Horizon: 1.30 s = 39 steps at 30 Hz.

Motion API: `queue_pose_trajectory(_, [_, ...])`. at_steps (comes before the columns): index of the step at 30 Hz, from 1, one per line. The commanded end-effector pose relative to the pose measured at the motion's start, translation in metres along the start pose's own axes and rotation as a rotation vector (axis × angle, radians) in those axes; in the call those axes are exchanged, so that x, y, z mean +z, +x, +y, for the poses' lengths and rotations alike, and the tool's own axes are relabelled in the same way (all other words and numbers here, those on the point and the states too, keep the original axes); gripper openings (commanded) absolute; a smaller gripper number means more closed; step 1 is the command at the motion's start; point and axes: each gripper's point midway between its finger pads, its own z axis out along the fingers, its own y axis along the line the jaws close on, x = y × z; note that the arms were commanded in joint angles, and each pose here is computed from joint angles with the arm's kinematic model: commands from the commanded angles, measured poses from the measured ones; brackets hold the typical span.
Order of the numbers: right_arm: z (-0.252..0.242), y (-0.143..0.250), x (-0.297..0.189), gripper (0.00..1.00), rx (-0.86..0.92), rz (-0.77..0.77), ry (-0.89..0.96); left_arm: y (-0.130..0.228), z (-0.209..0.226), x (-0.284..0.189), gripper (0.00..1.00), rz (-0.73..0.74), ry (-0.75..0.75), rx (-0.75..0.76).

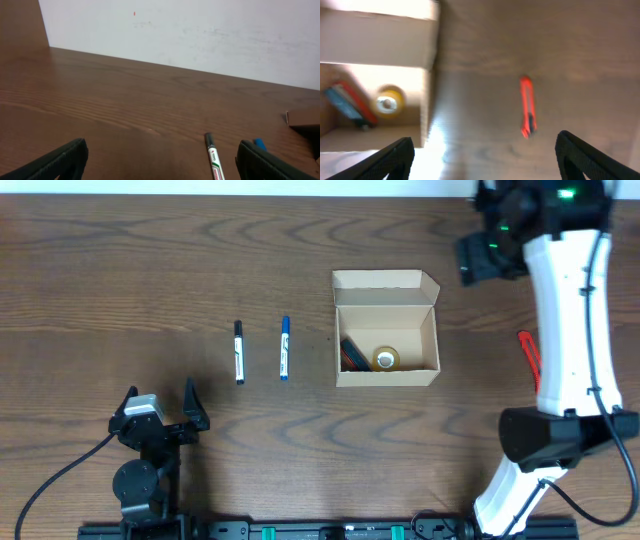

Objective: Pack container
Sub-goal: 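Move the right gripper over the red box cutter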

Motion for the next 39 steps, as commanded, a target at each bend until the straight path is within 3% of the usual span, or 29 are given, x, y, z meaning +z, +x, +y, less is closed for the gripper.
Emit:
queue_pose_trajectory(1, [-0.040, 0.009, -0.006, 0.83, 0.158, 0.001, 0.068, 0.016, 0.001, 0.001, 0.95, 0.047, 0.002, 0.001])
queue_pose_trajectory(5, [-0.056, 0.024, 0.007, 0.82, 0.216, 0.061, 0.041, 0.016, 0.001, 0.001, 0.95, 0.048, 0.002, 0.001])
queue_pose_trajectory(25, [-0.116, 0.092, 0.087, 0.99, 0.377, 0.300, -0.023, 0.016, 0.001, 0.001, 0.95, 0.047, 0.002, 0.001])
queue_pose_trajectory(39, [-0.137, 0.101, 0.118, 0.99, 0.338, 0.281, -0.030, 0.016, 0.001, 0.001, 0.95, 0.047, 0.002, 0.001])
